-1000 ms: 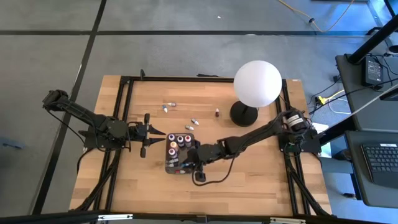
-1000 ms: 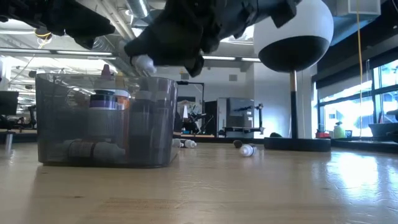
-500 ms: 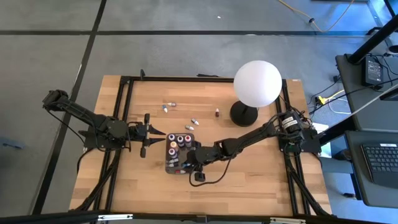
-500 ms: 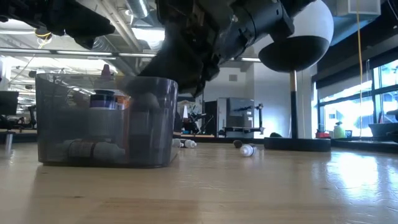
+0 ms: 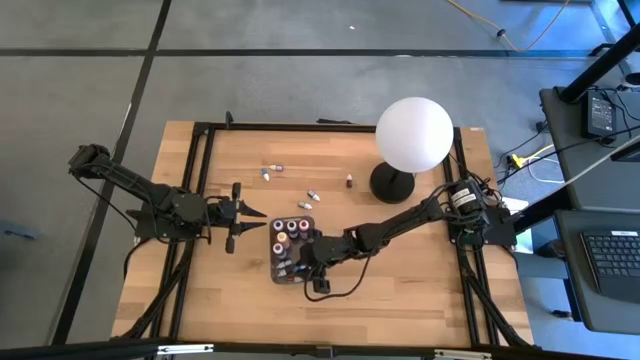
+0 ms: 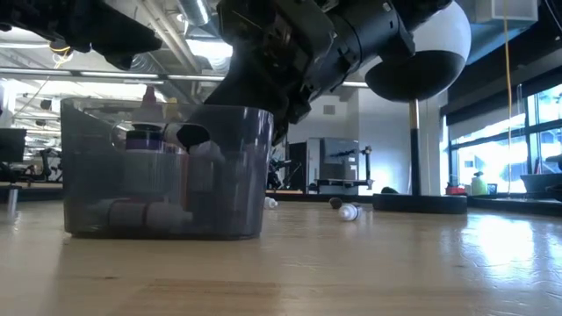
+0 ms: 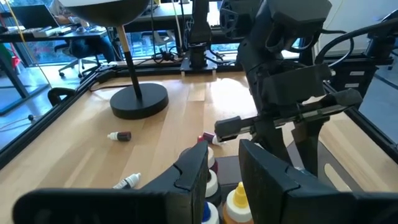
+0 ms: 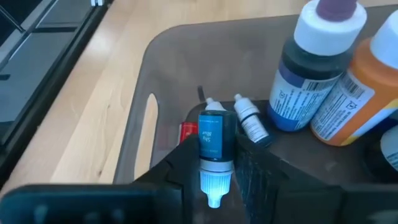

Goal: Pick & Place food coloring
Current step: Put the small blue food coloring bottle into the black bin, then put the small red food coloring bottle into the black bin

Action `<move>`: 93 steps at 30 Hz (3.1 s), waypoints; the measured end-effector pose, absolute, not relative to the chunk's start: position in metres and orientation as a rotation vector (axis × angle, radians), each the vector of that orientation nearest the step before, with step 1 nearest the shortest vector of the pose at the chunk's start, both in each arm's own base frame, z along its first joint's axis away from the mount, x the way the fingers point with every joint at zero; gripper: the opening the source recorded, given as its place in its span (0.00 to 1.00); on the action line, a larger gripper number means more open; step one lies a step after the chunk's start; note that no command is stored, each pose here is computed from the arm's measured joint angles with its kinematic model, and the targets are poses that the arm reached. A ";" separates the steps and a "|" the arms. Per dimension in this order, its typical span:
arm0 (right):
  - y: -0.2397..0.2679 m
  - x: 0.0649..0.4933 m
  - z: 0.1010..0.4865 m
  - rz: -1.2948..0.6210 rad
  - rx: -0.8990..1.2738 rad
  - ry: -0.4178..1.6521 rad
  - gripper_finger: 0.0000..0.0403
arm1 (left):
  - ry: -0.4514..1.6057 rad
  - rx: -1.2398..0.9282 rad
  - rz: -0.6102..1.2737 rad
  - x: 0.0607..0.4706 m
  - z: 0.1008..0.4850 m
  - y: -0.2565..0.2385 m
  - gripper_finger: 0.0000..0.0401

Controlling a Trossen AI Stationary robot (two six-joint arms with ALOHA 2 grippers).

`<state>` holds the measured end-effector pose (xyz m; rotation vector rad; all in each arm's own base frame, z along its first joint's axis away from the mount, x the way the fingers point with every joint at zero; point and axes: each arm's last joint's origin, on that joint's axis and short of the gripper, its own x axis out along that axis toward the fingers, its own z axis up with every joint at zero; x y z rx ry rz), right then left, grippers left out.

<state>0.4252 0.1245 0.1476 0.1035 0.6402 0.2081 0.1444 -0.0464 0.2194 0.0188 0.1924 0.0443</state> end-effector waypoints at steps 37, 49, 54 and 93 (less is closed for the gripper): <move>0.097 0.345 0.211 0.124 -0.108 1.103 0.28 | 0.199 0.021 0.045 0.144 0.219 -0.046 0.22; 0.060 0.335 0.174 0.048 -0.206 1.176 0.59 | 0.199 0.021 0.045 0.144 0.219 -0.046 0.22; 0.051 0.330 0.155 0.115 -0.318 1.138 0.65 | 0.199 0.021 0.045 0.144 0.219 -0.046 0.22; 0.043 0.328 0.121 0.212 -0.284 1.060 0.26 | 0.199 0.040 0.044 0.144 0.219 -0.046 0.22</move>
